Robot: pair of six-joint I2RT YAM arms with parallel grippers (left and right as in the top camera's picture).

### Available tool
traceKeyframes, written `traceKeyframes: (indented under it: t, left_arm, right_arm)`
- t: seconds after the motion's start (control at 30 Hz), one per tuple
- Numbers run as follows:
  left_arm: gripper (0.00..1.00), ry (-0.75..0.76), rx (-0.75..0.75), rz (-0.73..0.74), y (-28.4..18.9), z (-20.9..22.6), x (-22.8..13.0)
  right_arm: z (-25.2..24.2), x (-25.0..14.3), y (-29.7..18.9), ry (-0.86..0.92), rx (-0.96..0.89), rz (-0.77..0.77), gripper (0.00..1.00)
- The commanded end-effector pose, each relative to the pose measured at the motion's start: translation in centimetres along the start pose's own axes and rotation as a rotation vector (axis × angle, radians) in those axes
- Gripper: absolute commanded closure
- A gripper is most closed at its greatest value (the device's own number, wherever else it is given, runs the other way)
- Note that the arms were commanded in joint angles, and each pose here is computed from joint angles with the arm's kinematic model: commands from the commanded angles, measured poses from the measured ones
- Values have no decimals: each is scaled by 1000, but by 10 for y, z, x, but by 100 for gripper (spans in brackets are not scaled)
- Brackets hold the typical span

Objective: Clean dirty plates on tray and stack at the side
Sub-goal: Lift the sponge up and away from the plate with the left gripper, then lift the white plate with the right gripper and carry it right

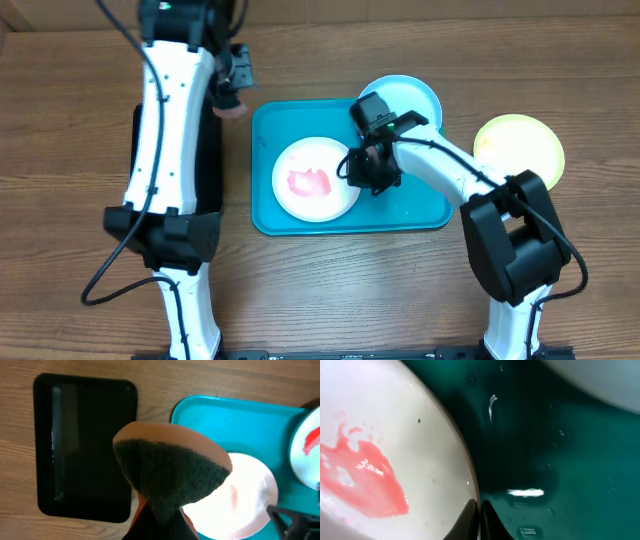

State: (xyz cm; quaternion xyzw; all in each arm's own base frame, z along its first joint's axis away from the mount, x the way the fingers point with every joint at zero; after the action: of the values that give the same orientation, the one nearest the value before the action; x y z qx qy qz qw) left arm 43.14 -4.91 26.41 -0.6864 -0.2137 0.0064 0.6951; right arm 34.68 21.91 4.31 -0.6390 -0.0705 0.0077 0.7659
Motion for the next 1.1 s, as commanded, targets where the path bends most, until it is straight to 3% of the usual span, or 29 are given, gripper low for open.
traceKeyframes:
  t: [0.0,0.4,0.67,1.07]
  left_arm:
    - [96,3,-57,-40,-24,11,4]
    - [96,-4,-41,-35,-21,24,9]
    - [96,-1,-41,-35,-21,24,9]
    - [96,-2,-43,-34,-21,24,8]
  right_arm:
    - [14,25,-63,-83,-149,-235,96]
    - [46,19,-160,-319,-843,-710,96]
    - [74,2,-218,-351,-1134,-1003,96]
    - [85,-6,-223,-370,-1149,-1044,96]
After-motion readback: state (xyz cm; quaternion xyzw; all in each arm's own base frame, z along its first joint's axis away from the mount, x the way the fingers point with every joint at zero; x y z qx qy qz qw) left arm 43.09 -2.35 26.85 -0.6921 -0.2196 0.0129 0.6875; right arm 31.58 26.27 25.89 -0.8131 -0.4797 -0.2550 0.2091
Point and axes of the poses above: each gripper's point midway between its finger pads, its own y axis out along the fingers, its own z axis along the line the jaws close on, x = y × z, the point moved 2 cm from there along -y, back along the fingers, and after that the axes turned 7 degrees about -y, right-handed, at the moved point
